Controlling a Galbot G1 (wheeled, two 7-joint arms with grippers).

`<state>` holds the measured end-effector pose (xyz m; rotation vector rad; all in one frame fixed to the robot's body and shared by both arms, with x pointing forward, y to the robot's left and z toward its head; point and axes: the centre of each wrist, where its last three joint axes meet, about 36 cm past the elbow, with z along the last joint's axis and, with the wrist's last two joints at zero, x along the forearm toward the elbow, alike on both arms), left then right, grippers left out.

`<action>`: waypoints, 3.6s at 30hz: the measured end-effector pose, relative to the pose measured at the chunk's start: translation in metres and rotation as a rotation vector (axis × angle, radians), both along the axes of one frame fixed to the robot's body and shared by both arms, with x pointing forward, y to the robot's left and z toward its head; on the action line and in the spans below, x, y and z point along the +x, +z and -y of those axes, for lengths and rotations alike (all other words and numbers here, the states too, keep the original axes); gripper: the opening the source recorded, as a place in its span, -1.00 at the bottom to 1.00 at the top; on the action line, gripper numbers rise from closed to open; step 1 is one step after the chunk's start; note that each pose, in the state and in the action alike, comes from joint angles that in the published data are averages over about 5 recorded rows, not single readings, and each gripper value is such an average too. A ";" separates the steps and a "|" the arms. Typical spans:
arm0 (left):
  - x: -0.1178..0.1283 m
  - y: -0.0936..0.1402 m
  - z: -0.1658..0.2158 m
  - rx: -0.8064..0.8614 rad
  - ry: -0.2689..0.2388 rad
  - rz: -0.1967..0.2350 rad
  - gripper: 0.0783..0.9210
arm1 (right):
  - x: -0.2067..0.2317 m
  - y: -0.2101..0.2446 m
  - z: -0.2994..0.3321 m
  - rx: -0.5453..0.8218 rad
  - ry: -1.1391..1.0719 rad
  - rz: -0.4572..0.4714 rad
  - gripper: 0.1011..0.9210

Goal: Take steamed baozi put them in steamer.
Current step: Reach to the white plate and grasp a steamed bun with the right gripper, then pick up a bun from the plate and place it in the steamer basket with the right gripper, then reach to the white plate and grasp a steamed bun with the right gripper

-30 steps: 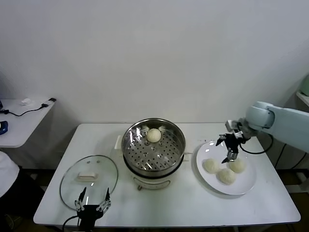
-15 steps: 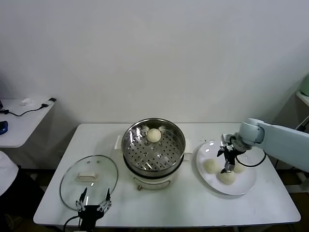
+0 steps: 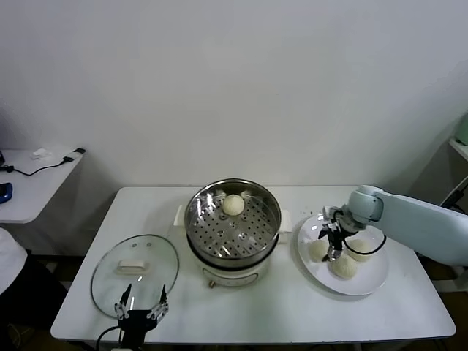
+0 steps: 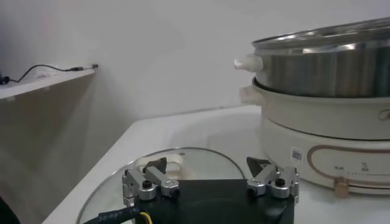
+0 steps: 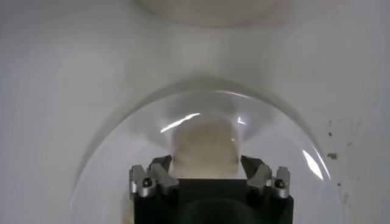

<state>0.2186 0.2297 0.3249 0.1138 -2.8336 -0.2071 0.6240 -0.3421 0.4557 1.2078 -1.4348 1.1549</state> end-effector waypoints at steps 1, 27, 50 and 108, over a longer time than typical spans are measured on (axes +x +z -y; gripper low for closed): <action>0.000 0.000 0.000 0.000 0.000 0.000 0.77 | 0.000 0.000 0.000 -0.002 0.001 0.000 0.20; 0.007 0.001 0.009 -0.013 -0.019 0.006 0.77 | 0.035 0.189 -0.030 0.098 0.051 0.167 0.04; 0.005 0.006 0.011 -0.016 -0.032 0.012 0.77 | -0.001 0.244 -0.268 0.197 0.212 0.176 0.04; 0.008 0.012 0.018 -0.031 -0.031 0.032 0.77 | -0.004 0.227 -0.042 0.070 0.198 0.075 0.76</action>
